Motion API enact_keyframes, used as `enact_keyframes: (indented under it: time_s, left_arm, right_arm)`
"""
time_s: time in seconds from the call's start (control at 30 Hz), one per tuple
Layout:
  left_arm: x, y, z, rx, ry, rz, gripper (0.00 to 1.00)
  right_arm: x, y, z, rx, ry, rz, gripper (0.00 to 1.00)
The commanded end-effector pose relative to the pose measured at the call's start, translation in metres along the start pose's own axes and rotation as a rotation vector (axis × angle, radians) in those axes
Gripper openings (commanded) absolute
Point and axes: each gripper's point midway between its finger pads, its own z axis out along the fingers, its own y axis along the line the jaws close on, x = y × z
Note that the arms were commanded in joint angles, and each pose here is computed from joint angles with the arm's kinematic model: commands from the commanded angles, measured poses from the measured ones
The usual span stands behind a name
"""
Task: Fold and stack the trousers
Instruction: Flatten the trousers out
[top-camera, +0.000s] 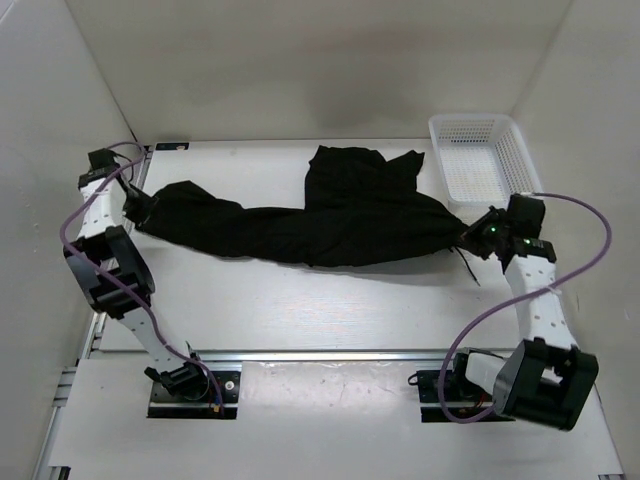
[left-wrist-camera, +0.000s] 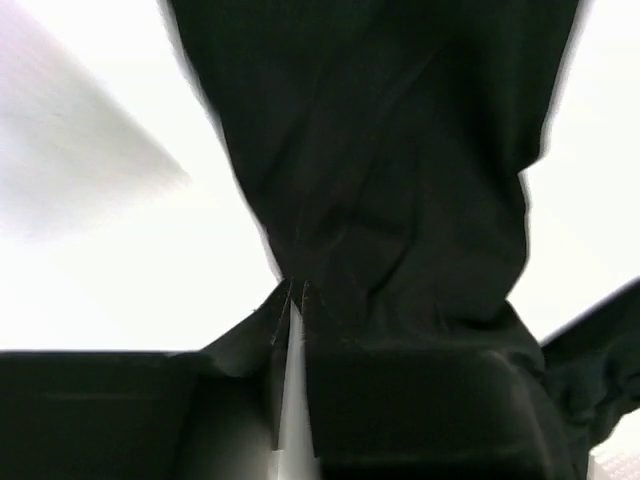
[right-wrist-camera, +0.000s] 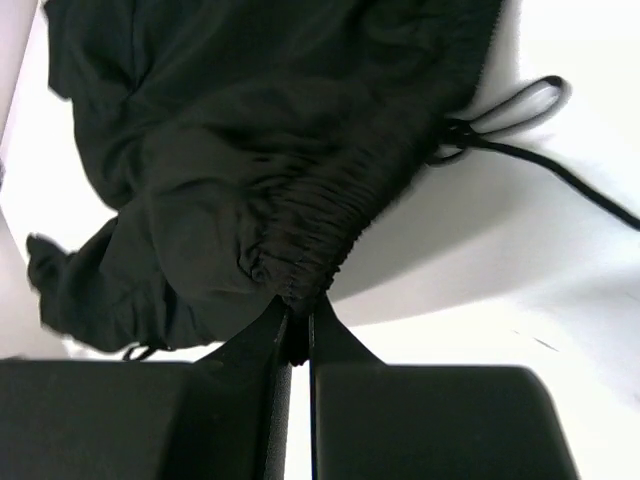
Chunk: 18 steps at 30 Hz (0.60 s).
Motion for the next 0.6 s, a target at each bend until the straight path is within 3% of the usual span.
enact_keyframes:
  time_s: [0.0, 0.03, 0.1, 0.17, 0.27, 0.4, 0.57]
  left_arm:
    - [-0.019, 0.001, -0.052, 0.021, -0.131, 0.001, 0.34]
    - [-0.011, 0.01, -0.048, 0.009, -0.105, -0.011, 0.55]
    - [0.007, 0.022, -0.029, -0.005, -0.024, -0.015, 0.83]
    - [0.018, 0.029, -0.016, -0.021, 0.018, -0.02, 0.93]
    - [0.038, 0.042, 0.002, -0.051, 0.084, -0.029, 0.97]
    - [0.045, 0.048, 0.029, -0.089, 0.131, -0.027, 0.9]
    - [0.027, 0.031, 0.043, -0.076, 0.118, -0.035, 0.88]
  right_arm:
    - [0.016, -0.041, -0.024, 0.137, 0.046, 0.009, 0.0]
    - [0.02, -0.048, -0.026, 0.15, 0.051, 0.015, 0.0]
    - [0.033, -0.063, -0.027, 0.177, 0.07, 0.041, 0.0]
    - [0.042, -0.068, -0.026, 0.187, 0.083, 0.058, 0.0]
    - [0.045, -0.071, -0.024, 0.188, 0.084, 0.067, 0.0]
    - [0.049, -0.074, -0.024, 0.194, 0.092, 0.071, 0.0]
    - [0.044, -0.072, -0.023, 0.184, 0.084, 0.075, 0.0]
